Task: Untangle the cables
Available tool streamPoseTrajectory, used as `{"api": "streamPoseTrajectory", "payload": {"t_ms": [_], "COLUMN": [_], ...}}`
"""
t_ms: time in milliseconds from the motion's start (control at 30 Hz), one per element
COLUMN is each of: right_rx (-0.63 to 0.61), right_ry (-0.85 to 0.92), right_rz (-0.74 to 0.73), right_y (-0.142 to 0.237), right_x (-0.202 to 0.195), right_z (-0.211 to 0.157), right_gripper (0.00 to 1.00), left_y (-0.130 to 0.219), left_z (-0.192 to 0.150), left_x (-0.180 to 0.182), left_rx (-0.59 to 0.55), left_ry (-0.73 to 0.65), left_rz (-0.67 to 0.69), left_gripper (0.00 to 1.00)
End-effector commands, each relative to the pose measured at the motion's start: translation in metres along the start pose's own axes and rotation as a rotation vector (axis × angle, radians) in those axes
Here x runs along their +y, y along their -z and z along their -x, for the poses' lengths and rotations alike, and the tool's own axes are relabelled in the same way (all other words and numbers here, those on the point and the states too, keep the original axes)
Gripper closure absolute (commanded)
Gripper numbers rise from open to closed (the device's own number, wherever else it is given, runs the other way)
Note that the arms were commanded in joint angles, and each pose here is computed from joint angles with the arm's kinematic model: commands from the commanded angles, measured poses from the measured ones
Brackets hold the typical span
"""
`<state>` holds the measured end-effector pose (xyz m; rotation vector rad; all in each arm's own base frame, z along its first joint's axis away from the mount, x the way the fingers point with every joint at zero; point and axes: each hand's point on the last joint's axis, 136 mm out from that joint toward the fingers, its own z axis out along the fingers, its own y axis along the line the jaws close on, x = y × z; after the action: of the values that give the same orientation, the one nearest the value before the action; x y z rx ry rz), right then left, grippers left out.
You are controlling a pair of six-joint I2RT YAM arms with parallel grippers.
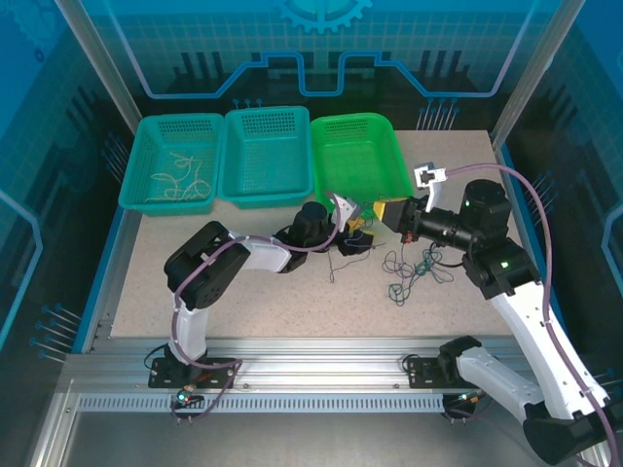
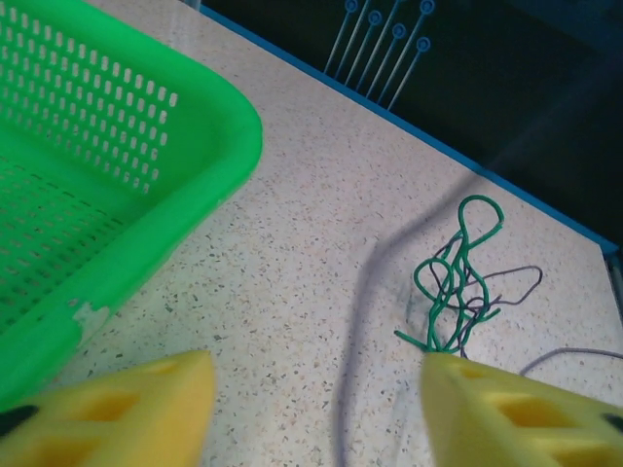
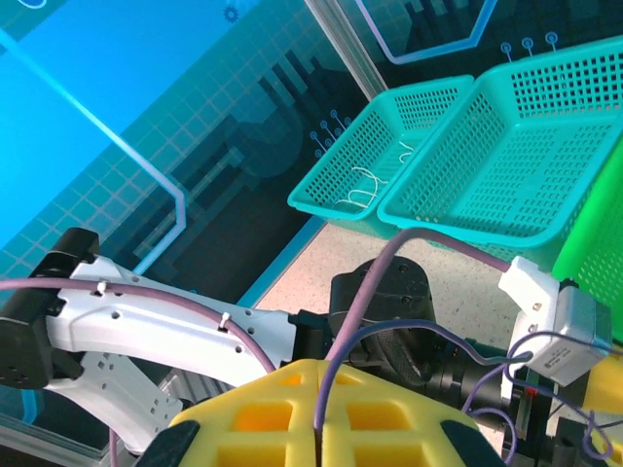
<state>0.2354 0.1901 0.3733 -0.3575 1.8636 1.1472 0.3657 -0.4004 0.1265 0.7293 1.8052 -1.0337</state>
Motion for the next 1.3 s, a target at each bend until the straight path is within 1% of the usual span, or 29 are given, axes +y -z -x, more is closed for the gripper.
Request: {"api": "streamPoseTrajectory", "payload": {"t_ms": [0, 67, 100, 200, 233, 267, 300, 367, 433, 467, 500, 567, 667, 800, 833, 900, 933, 1000, 1033, 1133, 1200, 1267], "right_rx": [-0.054, -0.071, -0.085, -0.132, -0.142, -0.148, -0.156, -0.173, -0.208, -0.201, -0.207, -0.206, -0.173, -0.16, -0.156, -0.144, -0.135, -0.126, -0.121, -0.11, -0.111, -0.116], "right_ry": [0.033, 0.029, 0.026, -0.008, -0.032, -0.067, -0.09, -0.151, -0.214, -0.274, -0.31, -0.399, -0.485, -0.513, -0.515, -0.544, -0.542, -0.537, -0.541, -0.585, -0.587, -0.583], "right_rz": [-0.009, -0.083, -0.127, -0.347, -0.444, -0.54, -0.603, -0.714, -0.808, -0.866, -0.892, -0.926, -0.904, -0.862, -0.881, -0.933, -0.925, -0.906, -0.914, -0.993, -0.961, -0.902], "right_y": [0.012, 0.016, 0.019, 0.034, 0.043, 0.053, 0.062, 0.08, 0.1, 0.108, 0.113, 0.119, 0.112, 0.102, 0.104, 0.111, 0.11, 0.107, 0.108, 0.121, 0.117, 0.108], "right_x": [0.013, 0.001, -0.007, -0.05, -0.069, -0.089, -0.103, -0.131, -0.153, -0.17, -0.179, -0.199, -0.215, -0.221, -0.223, -0.228, -0.228, -0.227, -0.227, -0.234, -0.233, -0.23], "right_z": [0.014, 0.013, 0.013, 0.006, 0.001, -0.006, -0.011, -0.025, -0.033, -0.049, -0.055, -0.073, -0.095, -0.105, -0.108, -0.116, -0.117, -0.118, -0.12, -0.131, -0.132, -0.13], "right_gripper": [1.0, 1.0, 1.0, 1.0, 1.0, 1.0, 1.0, 1.0, 1.0, 1.0, 1.0, 1.0, 1.0, 1.0, 1.0, 1.0, 1.0, 1.0, 1.0, 1.0, 1.0, 1.0], "left_y": [0.0, 0.009, 0.015, 0.04, 0.052, 0.066, 0.078, 0.111, 0.144, 0.162, 0.177, 0.21, 0.241, 0.256, 0.262, 0.274, 0.276, 0.273, 0.271, 0.276, 0.273, 0.263], "left_z": [0.013, 0.017, 0.019, 0.031, 0.036, 0.046, 0.054, 0.076, 0.102, 0.117, 0.131, 0.165, 0.219, 0.282, 0.295, 0.316, 0.324, 0.337, 0.341, 0.349, 0.35, 0.344], "left_x": [-0.006, -0.008, -0.008, -0.011, -0.008, -0.006, -0.002, 0.012, 0.025, 0.034, 0.042, 0.059, 0.073, 0.087, 0.098, 0.124, 0.138, 0.152, 0.161, 0.193, 0.208, 0.222], "left_rx": [-0.039, -0.05, -0.055, -0.088, -0.106, -0.132, -0.15, -0.182, -0.191, -0.19, -0.192, -0.204, -0.256, -0.32, -0.341, -0.38, -0.393, -0.418, -0.431, -0.457, -0.462, -0.446], "left_ry": [0.0, -0.004, -0.004, 0.007, 0.023, 0.043, 0.063, 0.094, 0.095, 0.088, 0.081, 0.079, 0.033, -0.087, -0.085, -0.034, -0.014, -0.034, -0.041, 0.007, 0.022, 0.015], "left_rz": [-0.023, -0.003, 0.008, 0.044, 0.069, 0.098, 0.126, 0.227, 0.343, 0.414, 0.467, 0.571, 0.628, 0.662, 0.685, 0.716, 0.716, 0.696, 0.694, 0.716, 0.717, 0.718], "left_gripper": [0.73, 0.93, 1.0, 1.0, 1.0, 1.0, 1.0, 1.0, 1.0, 1.0, 1.0, 1.0, 1.0, 1.0, 1.0, 1.0, 1.0, 1.0, 1.0, 1.0, 1.0, 1.0]}}
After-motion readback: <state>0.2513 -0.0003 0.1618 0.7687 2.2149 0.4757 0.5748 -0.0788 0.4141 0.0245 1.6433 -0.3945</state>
